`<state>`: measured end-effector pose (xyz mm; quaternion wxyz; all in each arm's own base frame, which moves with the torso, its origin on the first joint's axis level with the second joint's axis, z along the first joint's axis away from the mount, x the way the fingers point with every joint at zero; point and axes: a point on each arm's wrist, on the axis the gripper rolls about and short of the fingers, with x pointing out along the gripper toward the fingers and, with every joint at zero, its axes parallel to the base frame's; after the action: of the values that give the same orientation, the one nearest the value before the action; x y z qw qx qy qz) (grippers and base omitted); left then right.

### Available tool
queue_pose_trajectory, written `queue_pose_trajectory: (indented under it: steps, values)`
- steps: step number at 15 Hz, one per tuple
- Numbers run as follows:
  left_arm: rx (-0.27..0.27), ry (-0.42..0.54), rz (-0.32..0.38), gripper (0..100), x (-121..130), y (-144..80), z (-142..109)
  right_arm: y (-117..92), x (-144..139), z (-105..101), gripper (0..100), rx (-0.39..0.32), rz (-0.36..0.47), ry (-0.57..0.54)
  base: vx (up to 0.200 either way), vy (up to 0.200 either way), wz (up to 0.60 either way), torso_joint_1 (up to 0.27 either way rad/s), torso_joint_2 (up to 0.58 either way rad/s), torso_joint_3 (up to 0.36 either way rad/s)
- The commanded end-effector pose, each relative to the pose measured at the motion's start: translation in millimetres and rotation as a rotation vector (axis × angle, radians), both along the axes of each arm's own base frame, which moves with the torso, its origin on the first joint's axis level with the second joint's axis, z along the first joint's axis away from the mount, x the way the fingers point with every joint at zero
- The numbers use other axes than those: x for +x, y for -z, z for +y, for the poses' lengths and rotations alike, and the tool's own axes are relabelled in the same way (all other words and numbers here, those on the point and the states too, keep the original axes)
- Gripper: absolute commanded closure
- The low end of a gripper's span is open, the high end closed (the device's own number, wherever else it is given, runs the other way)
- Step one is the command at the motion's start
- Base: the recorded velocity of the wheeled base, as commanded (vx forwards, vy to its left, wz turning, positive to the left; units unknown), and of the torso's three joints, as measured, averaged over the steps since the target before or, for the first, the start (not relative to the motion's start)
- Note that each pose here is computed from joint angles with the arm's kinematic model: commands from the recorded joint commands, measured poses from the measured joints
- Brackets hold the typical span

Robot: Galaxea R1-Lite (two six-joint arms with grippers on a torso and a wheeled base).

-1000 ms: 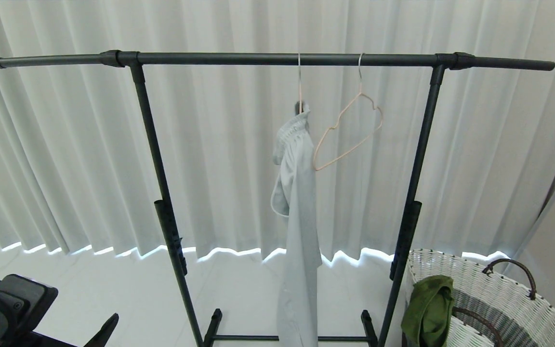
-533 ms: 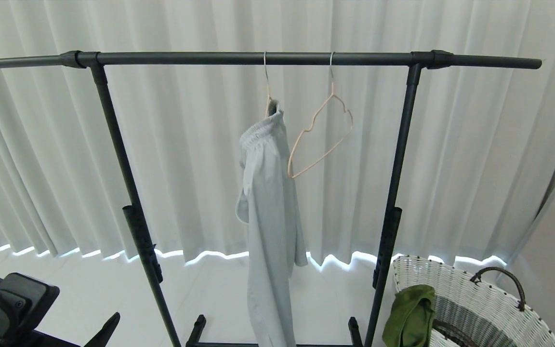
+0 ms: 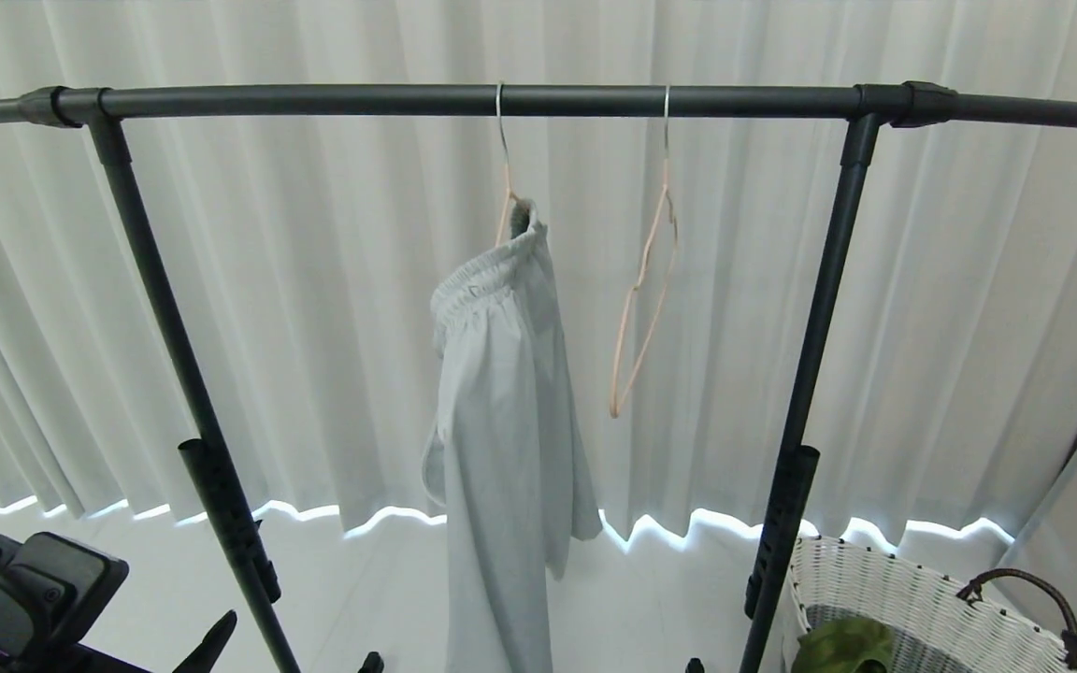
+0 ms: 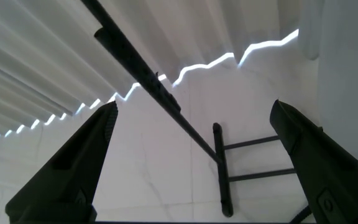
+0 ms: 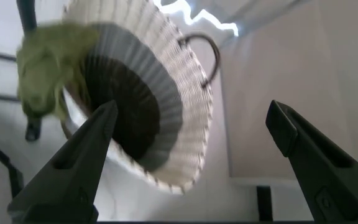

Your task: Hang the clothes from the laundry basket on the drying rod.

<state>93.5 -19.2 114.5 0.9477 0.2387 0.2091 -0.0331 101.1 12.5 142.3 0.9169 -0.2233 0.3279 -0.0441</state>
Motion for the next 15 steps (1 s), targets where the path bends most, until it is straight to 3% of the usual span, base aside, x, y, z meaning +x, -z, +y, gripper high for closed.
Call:
queue_pose_trajectory:
  steps: [1,3,9,15]
  values:
    - [0.003,0.023,0.003,0,-0.4,0.5,-2.1,28.5,17.8,6.6,0,0.001,0.077,-0.034,0.0,0.0,0.0,0.0,0.0,0.0]
    - [0.004,0.047,0.005,0,-1.6,1.2,-4.1,51.4,27.8,10.1,0,0.025,0.106,-0.086,0.0,0.0,0.0,0.0,0.0,0.0]
    - [0.004,0.057,0.005,0,-3.2,2.2,-4.5,102.9,55.6,18.2,0,0.036,0.317,-0.135,0.0,0.0,0.0,0.0,0.0,0.0]
    - [0.005,0.082,-0.004,0,-5.5,1.9,-6.5,137.0,75.8,24.1,0,0.028,0.391,-0.197,0.0,0.0,0.0,0.0,0.0,0.0]
